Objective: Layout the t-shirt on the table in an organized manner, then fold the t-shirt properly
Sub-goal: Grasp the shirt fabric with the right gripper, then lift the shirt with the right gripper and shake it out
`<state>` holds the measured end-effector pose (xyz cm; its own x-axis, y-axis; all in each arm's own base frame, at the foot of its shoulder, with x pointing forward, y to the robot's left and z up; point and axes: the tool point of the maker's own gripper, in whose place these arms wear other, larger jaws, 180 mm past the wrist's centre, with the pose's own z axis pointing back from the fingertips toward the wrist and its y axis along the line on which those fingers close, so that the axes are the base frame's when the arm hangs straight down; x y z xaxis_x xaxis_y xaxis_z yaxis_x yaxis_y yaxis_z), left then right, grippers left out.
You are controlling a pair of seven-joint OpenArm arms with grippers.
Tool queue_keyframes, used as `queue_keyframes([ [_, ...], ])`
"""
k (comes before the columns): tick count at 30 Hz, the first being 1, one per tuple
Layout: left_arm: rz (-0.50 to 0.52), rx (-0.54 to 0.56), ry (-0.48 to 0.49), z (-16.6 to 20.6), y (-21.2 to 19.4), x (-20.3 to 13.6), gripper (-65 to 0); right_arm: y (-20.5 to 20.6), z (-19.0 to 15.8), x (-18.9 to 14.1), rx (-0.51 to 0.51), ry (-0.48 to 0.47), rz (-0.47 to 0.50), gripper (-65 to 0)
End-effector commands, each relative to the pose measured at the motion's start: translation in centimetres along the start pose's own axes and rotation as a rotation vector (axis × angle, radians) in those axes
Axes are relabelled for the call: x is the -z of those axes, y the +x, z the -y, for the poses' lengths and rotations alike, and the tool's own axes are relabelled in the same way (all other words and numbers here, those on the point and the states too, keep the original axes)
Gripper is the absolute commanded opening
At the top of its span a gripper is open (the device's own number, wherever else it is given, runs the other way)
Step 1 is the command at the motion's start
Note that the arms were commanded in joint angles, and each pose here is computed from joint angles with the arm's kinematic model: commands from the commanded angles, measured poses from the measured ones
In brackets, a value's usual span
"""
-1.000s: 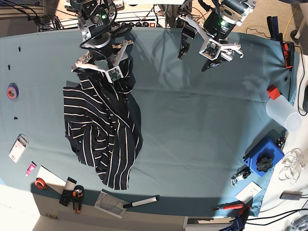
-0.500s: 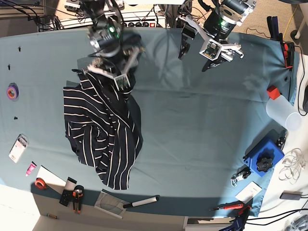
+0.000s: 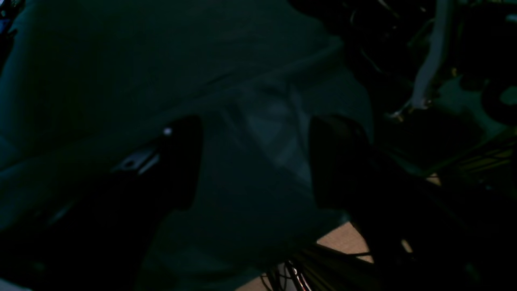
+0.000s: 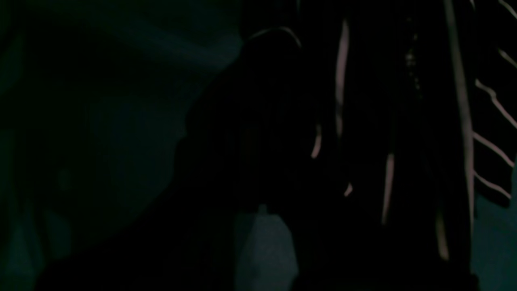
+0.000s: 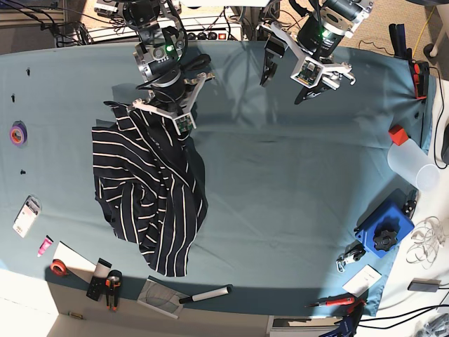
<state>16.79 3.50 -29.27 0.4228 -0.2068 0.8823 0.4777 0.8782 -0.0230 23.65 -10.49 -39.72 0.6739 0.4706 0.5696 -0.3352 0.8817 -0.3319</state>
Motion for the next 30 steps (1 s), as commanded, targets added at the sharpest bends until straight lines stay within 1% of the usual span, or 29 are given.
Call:
queue_keyframes([
  [1, 0.04, -0.003, -0.001, 0.1, 1.0, -0.3, -23.3, -0.8, 0.6, 0.0, -0.015, -0.024, -0.031, -65.0],
  [3, 0.04, -0.004, -0.001, 0.1, 1.0, -0.3, -23.3, -0.4, 0.9, -0.1, -0.031, -0.042, -0.012, -65.0],
  [7, 0.04, -0.003, -0.001, 0.1, 1.0, -0.3, -23.3, 1.7, 0.7, -0.8, -0.054, -0.045, 0.07, -65.0],
  [10, 0.04, -0.003, -0.001, 0.1, 1.0, -0.3, -23.3, 4.6, -0.7, -2.3, -0.078, 0.0, 0.184, -65.0],
  [14, 0.04, -0.004, -0.001, 0.1, 1.0, -0.3, -23.3, 8.7, -3.6, -4.7, -0.125, 0.084, 0.346, -65.0],
  [17, 0.04, -0.003, -0.001, 0.1, 1.0, -0.3, -23.3, 10.9, -5.3, -5.6, -0.156, 0.128, 0.42, -65.0],
  [19, 0.04, -0.004, -0.001, 0.1, 1.0, -0.3, -23.5, 12.5, -6.4, -6.3, -0.188, 0.159, 0.486, -65.0],
  [22, 0.045, -0.007, -0.002, 0.1, 1.1, -0.3, -23.6, 14.7, -6.3, -6.7, -0.242, 0.153, 0.551, -65.0],
  [23, 0.045, -0.006, -0.002, 0.1, 1.1, -0.3, -23.6, 15.3, -6.2, -6.8, -0.244, 0.15, 0.567, -65.0],
  [27, 0.044, -0.009, 0.01, -0.1, 1.1, -0.3, -23.5, 18.7, -4.6, -7.3, -0.176, 0.104, 0.635, -65.0],
  [29, 0.044, -0.009, 0.01, -0.1, 1.1, -0.3, -23.6, 20.7, -3.4, -7.7, -0.11, 0.094, 0.675, -65.0],
  [30, 0.044, -0.008, 0.009, -0.1, 1.1, -0.3, -23.5, 21.6, -2.9, -7.8, -0.065, 0.104, 0.694, -65.0],
])
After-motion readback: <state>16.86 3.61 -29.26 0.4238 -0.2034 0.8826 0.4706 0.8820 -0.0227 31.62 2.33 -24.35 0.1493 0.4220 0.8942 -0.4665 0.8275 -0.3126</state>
